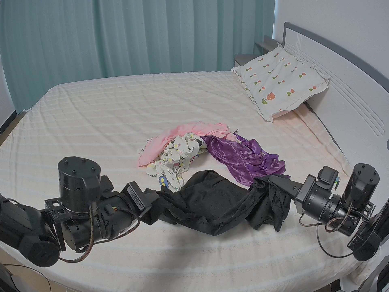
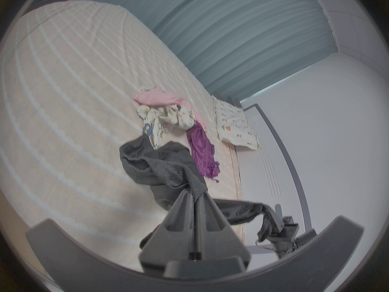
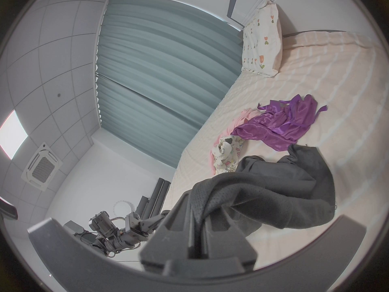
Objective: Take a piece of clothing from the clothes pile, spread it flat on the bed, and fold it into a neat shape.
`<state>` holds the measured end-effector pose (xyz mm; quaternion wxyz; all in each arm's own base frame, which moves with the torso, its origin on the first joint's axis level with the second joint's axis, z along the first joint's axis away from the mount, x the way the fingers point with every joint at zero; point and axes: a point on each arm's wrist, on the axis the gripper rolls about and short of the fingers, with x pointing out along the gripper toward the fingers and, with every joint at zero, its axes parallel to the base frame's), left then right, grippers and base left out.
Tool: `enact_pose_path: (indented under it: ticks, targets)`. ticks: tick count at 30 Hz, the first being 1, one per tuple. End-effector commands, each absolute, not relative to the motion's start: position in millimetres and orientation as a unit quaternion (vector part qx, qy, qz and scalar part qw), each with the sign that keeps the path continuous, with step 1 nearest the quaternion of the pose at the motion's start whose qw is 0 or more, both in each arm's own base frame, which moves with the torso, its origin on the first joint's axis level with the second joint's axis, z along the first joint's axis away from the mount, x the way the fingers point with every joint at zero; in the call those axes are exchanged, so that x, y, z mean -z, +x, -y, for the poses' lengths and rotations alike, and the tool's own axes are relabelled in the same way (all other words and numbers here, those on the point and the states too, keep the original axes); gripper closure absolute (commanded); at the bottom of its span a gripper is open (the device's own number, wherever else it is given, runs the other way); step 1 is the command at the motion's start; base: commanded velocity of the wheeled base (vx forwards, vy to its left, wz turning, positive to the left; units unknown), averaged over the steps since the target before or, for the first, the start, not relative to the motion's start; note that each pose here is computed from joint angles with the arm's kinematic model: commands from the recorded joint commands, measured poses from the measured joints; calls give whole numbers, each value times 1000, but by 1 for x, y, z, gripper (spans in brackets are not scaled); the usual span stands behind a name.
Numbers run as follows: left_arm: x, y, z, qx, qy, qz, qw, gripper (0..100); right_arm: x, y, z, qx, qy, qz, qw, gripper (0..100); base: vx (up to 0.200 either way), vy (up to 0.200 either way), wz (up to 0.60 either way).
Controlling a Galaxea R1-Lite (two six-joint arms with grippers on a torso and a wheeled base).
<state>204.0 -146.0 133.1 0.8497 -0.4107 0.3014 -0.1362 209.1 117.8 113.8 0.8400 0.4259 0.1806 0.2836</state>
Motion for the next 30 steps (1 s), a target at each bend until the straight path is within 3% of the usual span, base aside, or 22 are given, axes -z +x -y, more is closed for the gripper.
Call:
enact_pose_path:
  ticks: [1,5,20,30]
  targets:
    - [-120,198,159,151,-396,-336,841,100,-92,206,-127,-285,415,-215,837,100,0,0,0]
    - [-117,198,161,147,-399,-342,838,100,-93,204,-126,-285,415,-214,837,100,0,0,0]
    - [-121,191,155,146,-417,-344,829,100,-106,195,-123,-297,417,-192,837,100,-200,0,0]
    - [-120,191,155,139,-413,-341,833,100,-105,195,-123,-296,417,-194,837,100,0,0,0]
